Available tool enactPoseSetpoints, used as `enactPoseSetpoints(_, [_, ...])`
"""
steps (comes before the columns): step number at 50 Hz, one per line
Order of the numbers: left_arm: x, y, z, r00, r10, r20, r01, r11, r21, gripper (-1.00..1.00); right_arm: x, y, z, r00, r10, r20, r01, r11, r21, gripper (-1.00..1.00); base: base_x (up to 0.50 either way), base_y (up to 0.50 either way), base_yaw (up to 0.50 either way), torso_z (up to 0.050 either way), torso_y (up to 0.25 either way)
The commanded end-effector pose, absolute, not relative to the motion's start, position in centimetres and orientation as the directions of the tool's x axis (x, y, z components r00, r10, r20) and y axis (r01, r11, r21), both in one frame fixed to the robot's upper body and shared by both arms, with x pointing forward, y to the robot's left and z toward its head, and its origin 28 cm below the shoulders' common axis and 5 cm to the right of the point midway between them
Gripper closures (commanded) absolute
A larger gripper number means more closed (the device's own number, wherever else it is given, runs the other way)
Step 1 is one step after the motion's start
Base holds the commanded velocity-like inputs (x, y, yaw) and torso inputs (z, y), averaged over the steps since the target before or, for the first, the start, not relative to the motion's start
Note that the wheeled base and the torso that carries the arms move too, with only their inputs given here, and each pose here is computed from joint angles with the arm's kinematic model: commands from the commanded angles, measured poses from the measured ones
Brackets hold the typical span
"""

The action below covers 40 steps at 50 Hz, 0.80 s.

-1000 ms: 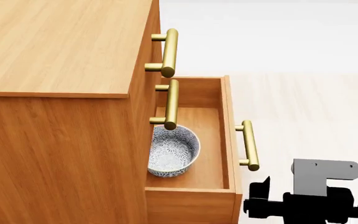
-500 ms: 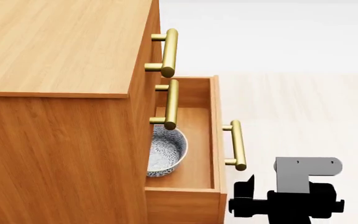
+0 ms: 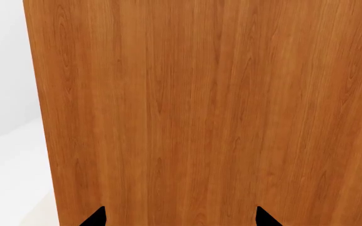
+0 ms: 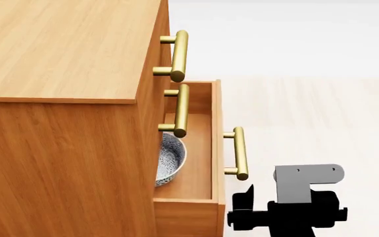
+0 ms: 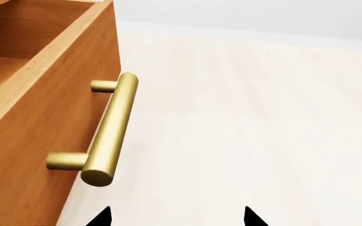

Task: Put the bowl in the bottom drawer of the cabinet and close it.

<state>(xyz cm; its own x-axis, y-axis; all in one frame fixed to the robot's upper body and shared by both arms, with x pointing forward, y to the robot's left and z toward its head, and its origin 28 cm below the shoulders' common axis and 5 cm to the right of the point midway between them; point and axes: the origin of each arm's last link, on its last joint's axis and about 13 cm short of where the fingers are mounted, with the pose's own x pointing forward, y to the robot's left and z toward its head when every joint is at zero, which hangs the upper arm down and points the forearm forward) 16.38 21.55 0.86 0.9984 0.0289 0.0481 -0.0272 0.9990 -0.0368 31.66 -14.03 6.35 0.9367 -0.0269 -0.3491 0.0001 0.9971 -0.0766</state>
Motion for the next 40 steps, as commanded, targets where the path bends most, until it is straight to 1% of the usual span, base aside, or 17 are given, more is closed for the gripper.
enactPoseSetpoints(1, [16.4, 21.6, 0.8, 0.998, 0.029, 0.048, -0.027, 0.999, -0.037, -1.00, 31.8, -12.9, 6.5, 0.939, 0.017, -0.344, -0.036, 0.998, -0.048, -1.00, 0.00, 0.00, 0.00, 0.000, 0.000])
enactPoseSetpoints(20, [16.3, 21.6, 0.9, 0.998, 0.029, 0.048, -0.027, 0.999, -0.038, -1.00, 32.1, -11.5, 6.9, 0.941, 0.059, -0.334, -0.078, 0.996, -0.043, -1.00, 0.00, 0.00, 0.00, 0.000, 0.000])
enactPoseSetpoints(40, [16.4, 21.6, 1.0, 0.999, 0.033, 0.040, -0.030, 0.998, -0.062, -1.00, 31.7, -10.1, 6.7, 0.937, 0.110, -0.331, -0.130, 0.991, -0.037, -1.00, 0.00, 0.00, 0.00, 0.000, 0.000])
